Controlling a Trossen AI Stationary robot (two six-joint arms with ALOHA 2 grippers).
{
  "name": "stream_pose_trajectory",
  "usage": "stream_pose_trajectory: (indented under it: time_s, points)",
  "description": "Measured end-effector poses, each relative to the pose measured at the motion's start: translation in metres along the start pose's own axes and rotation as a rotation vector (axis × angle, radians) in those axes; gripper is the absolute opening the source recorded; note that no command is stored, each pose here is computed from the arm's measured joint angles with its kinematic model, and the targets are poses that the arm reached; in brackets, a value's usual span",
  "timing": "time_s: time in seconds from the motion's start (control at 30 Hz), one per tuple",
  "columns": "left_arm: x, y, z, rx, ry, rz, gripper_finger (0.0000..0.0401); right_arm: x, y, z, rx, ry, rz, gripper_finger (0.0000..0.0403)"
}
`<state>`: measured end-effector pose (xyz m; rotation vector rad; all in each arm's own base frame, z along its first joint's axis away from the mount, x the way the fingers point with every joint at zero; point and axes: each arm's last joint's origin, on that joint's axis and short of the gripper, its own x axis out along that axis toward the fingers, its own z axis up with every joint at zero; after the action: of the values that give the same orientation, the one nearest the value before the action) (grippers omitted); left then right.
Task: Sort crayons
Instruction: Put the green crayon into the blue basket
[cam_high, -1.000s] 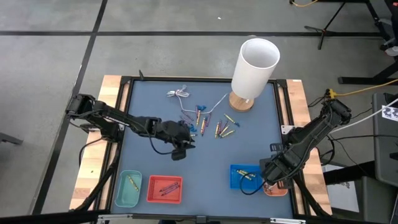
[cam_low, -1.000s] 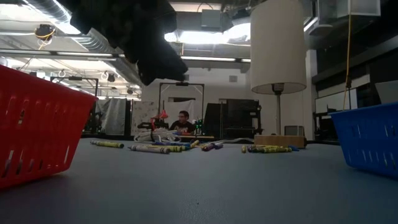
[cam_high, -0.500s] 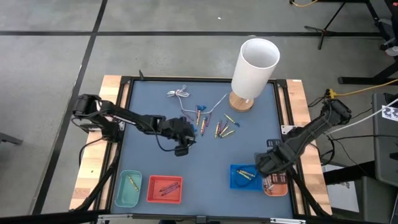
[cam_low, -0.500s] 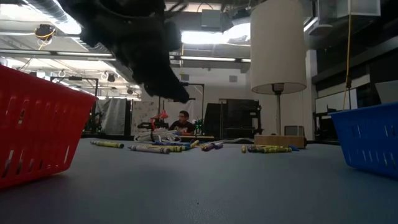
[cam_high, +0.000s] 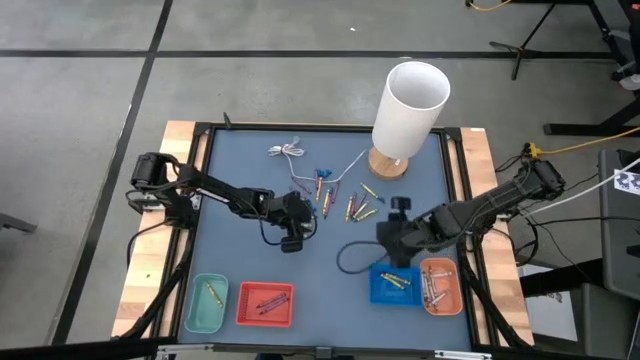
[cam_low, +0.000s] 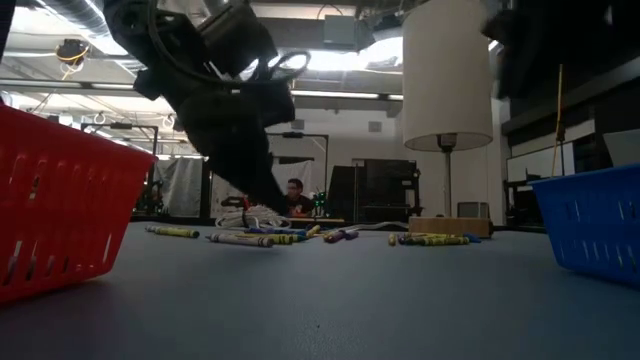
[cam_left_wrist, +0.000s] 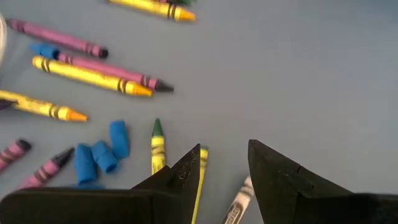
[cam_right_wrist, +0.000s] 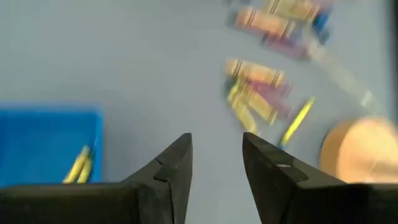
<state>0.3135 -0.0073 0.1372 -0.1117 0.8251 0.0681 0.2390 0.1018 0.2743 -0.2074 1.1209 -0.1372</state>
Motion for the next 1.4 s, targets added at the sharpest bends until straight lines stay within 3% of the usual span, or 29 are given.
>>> stream_pose_trajectory:
  time_s: [0.3,0.7,0.97,1.2,1.4]
  points:
    - [0.012,0.002,-0.009,0.002,0.045,0.034,0.0119,0.009,-0.026,0.031,-0.003,-0.209,-0.031,0.0140]
    - [0.023,0.004,-0.017,0.002,0.089,0.093,0.0119,0.021,-0.053,0.034,-0.094,-0.178,-0.098,0.0140]
    - [0.023,0.004,-0.019,0.003,0.100,0.088,0.0090,0.052,-0.064,0.009,-0.112,-0.107,-0.040,0.0140]
    - [0.024,0.004,-0.018,0.006,0.094,0.083,0.0044,0.088,-0.074,-0.020,-0.128,-0.178,0.071,0.0140]
    - [0.024,0.004,-0.018,0.005,0.089,0.090,0.0019,0.109,-0.089,-0.037,-0.051,-0.232,0.162,0.0140]
